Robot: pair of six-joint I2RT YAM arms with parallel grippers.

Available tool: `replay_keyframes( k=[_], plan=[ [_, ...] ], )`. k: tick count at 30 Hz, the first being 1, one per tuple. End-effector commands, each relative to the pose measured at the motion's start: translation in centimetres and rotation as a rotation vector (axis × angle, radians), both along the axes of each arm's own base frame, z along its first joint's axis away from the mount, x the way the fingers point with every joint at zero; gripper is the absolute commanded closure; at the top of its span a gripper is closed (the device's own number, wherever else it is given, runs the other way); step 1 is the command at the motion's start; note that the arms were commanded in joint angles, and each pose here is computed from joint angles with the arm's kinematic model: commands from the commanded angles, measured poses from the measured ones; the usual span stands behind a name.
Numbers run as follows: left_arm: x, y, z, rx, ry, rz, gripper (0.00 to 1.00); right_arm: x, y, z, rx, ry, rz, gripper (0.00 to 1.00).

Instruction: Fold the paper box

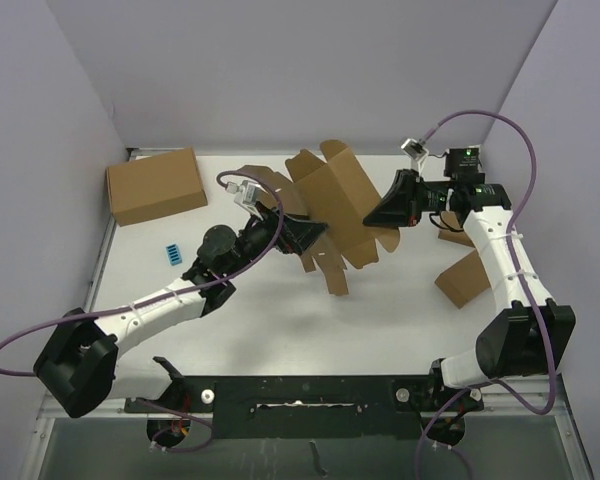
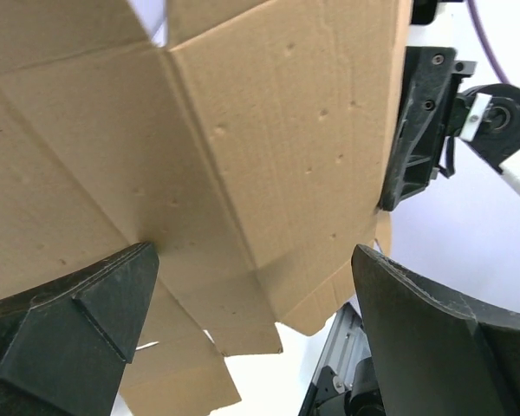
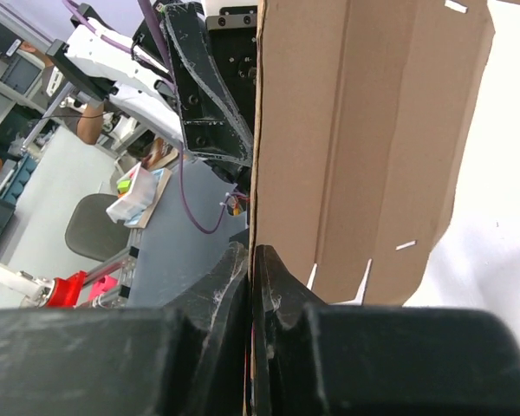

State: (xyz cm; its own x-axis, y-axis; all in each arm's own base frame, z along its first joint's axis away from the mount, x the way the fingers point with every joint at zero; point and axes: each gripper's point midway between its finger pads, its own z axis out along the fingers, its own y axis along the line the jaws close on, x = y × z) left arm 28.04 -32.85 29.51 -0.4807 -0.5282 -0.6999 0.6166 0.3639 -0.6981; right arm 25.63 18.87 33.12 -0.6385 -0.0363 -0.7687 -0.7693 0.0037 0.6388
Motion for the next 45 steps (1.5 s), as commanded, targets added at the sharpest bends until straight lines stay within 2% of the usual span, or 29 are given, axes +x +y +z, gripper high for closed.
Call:
replay_keyframes(
  k=[1, 10, 14, 18, 23, 29, 31, 40, 44, 45],
  plan=[
    [-0.9, -0.8, 6.1, -0.135, -0.170, -0.057, 0.04, -2.8, 0.4, 4.3, 0.090, -0.059, 0.129, 1.00],
    [-1.7, -1.6, 8.5, -0.201, -0.216, -0.133, 0.06, -2.6, 0.9, 4.1, 0.061, -0.044, 0.120, 1.00],
    [-2.2, -1.2, 9.4, -0.237, -0.233, -0.135, 0.15, -1.8, 0.9, 3.1, 0.041, -0.020, 0.089, 1.00],
    [-2.5, -1.0, 9.9, -0.250, -0.240, -0.137, 0.28, -0.9, 0.9, 2.3, 0.020, -0.007, 0.047, 1.00],
    [-2.3, -1.0, 9.6, -0.245, -0.226, -0.132, 0.56, -0.4, 0.9, 1.9, 0.006, -0.002, 0.021, 1.00],
    [-1.8, -1.3, 8.6, -0.218, -0.203, -0.121, 0.98, 0.0, 0.8, 1.6, -0.034, -0.049, -0.028, 1.00],
    [-1.6, -1.4, 8.4, -0.211, -0.199, -0.117, 1.00, 0.0, 0.8, 1.6, -0.045, -0.061, -0.036, 0.98],
    [-1.6, -1.5, 8.5, -0.223, -0.224, -0.122, 1.00, -0.7, 1.7, 1.3, -0.044, -0.054, -0.002, 0.75],
    [-1.9, -1.7, 8.6, -0.233, -0.231, -0.134, 1.00, -0.9, 2.0, 1.4, -0.029, -0.048, 0.019, 0.73],
    [-1.9, -1.7, 8.7, -0.234, -0.232, -0.136, 1.00, -1.0, 2.0, 1.4, -0.027, -0.047, 0.022, 0.76]
  ],
)
